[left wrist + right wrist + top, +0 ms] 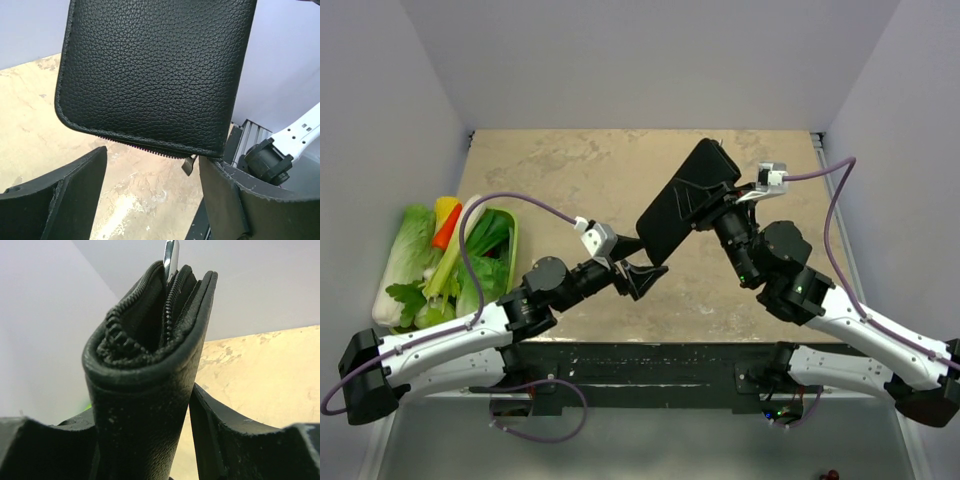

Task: Sort the hair-cutting tools
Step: Zip the hairdressing tool bag at the center of the board.

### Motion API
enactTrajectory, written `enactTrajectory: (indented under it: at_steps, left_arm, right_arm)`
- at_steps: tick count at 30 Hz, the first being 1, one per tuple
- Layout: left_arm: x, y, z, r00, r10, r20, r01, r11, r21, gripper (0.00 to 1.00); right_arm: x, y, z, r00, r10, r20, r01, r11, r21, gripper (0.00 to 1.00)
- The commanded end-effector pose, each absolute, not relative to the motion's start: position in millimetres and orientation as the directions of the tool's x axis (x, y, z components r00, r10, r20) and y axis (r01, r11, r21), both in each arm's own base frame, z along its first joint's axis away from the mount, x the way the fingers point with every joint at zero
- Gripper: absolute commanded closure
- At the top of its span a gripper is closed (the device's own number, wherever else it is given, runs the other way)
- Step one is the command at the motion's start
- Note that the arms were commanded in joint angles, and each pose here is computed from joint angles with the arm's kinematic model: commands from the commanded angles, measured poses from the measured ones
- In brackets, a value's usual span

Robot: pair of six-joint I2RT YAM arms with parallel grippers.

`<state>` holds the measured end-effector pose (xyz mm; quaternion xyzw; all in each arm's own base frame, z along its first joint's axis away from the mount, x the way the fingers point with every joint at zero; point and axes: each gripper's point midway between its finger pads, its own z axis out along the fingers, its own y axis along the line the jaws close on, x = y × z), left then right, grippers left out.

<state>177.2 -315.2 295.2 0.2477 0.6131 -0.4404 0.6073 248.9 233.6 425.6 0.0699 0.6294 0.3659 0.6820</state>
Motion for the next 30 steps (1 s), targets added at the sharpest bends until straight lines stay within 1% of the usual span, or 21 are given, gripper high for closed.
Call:
enactTrajectory:
  at_steps: [1, 3, 6, 7, 9, 10, 12, 13, 15, 18, 20, 21, 22, 30]
  left_arm:
    - [180.1, -310.4, 322.0, -0.073, -0.267, -0.961, 0.835, 0.511, -0.205, 0.22]
    - [179.6, -311.4, 321.8, -0.076, -0.271, -0.96, 0.837, 0.506, -0.209, 0.23]
    - [176.5, -314.5, 321.3, -0.076, -0.275, -0.959, 0.849, 0.486, -0.207, 0.34]
    - [176.4, -315.3, 320.7, -0.076, -0.274, -0.959, 0.851, 0.484, -0.206, 0.4]
    - [175.8, -316.2, 321.5, -0.072, -0.276, -0.959, 0.854, 0.479, -0.202, 0.45]
    - [174.6, -316.8, 322.3, -0.072, -0.277, -0.958, 0.858, 0.472, -0.201, 0.5]
    - [172.9, -317.6, 325.4, -0.067, -0.285, -0.956, 0.865, 0.461, -0.198, 0.55]
    - [171.6, -318.6, 324.9, -0.068, -0.284, -0.956, 0.869, 0.455, -0.197, 0.6]
    - [170.8, -318.9, 326.4, -0.066, -0.289, -0.955, 0.871, 0.45, -0.196, 0.64]
    - [168.9, -319.2, 328.5, -0.065, -0.299, -0.952, 0.877, 0.439, -0.198, 0.73]
    - [167.8, -317.7, 331.5, -0.064, -0.313, -0.947, 0.878, 0.434, -0.203, 0.84]
    - [167.4, -317.1, 333.3, -0.062, -0.319, -0.946, 0.878, 0.433, -0.204, 0.96]
    - [163.5, -317.9, 334.9, -0.064, -0.32, -0.945, 0.888, 0.414, -0.2, 1.0]
    - [154.7, -308.4, 349.1, -0.057, -0.35, -0.935, 0.898, 0.392, -0.201, 1.0]
  right_arm:
    - [243.5, 211.6, 475.6, 0.027, 0.698, -0.715, -0.427, 0.655, 0.623, 1.0]
    - [243.5, 212.8, 474.9, 0.024, 0.701, -0.712, -0.428, 0.651, 0.626, 1.0]
    - [244.1, 214.4, 474.8, 0.021, 0.706, -0.708, -0.43, 0.646, 0.631, 1.0]
    - [243.8, 215.2, 474.6, 0.02, 0.705, -0.709, -0.434, 0.644, 0.63, 1.0]
    - [243.9, 216.0, 475.5, 0.019, 0.707, -0.707, -0.436, 0.642, 0.631, 1.0]
    - [244.2, 216.3, 474.6, 0.018, 0.705, -0.709, -0.436, 0.644, 0.629, 1.0]
    - [244.0, 216.6, 474.7, 0.016, 0.705, -0.709, -0.437, 0.643, 0.629, 1.0]
    - [244.0, 217.1, 473.8, 0.013, 0.704, -0.71, -0.437, 0.643, 0.629, 1.0]
    - [242.9, 215.9, 474.1, 0.014, 0.708, -0.707, -0.438, 0.639, 0.632, 1.0]
    - [242.9, 215.4, 473.5, 0.014, 0.705, -0.709, -0.436, 0.642, 0.63, 1.0]
    - [243.1, 215.7, 472.1, 0.013, 0.703, -0.711, -0.435, 0.644, 0.629, 1.0]
    - [243.5, 215.6, 471.4, 0.012, 0.702, -0.712, -0.433, 0.645, 0.629, 1.0]
    - [242.8, 215.3, 470.9, 0.011, 0.7, -0.714, -0.434, 0.646, 0.628, 1.0]
    - [240.0, 211.0, 467.9, 0.012, 0.677, -0.736, -0.433, 0.667, 0.606, 1.0]
